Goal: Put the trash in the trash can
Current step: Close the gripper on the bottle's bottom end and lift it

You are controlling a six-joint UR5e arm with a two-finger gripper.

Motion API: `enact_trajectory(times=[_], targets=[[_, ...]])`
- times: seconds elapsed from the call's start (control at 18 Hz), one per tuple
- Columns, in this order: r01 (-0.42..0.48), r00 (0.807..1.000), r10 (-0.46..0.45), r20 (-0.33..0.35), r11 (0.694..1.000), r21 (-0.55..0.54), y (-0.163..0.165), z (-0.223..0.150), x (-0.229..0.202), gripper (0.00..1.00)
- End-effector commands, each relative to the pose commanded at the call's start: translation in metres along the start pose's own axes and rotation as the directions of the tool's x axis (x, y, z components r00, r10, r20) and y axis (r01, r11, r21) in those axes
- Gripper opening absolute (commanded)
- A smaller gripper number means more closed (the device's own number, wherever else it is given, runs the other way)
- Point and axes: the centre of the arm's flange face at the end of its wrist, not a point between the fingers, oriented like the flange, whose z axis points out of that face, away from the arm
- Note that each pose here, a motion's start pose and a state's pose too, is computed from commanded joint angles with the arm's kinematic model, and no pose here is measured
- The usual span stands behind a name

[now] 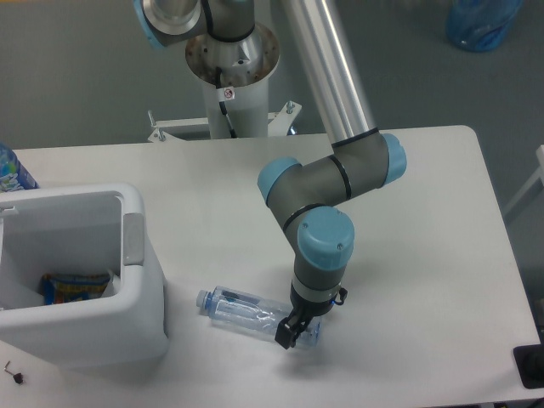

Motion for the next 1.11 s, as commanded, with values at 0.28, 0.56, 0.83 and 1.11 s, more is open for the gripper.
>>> enact_trajectory(times=[0.28,0.56,0.83,1.11], targets=[[0.001,1.000,-0.001,0.005,1.000,-0.008,0.000,0.006,-0.001,1.00],[-0.011,1.000,0.011,0.008,1.000,-0.014,0.006,0.010,0.004,0.90],[-0.012,1.000,0.012,0.010,1.000,-0.017,0.008,0.011,0.005,0.73],[-0.012,1.000,0.012,0.009,1.000,-0.016,0.009,0.009,0.004,0.66]])
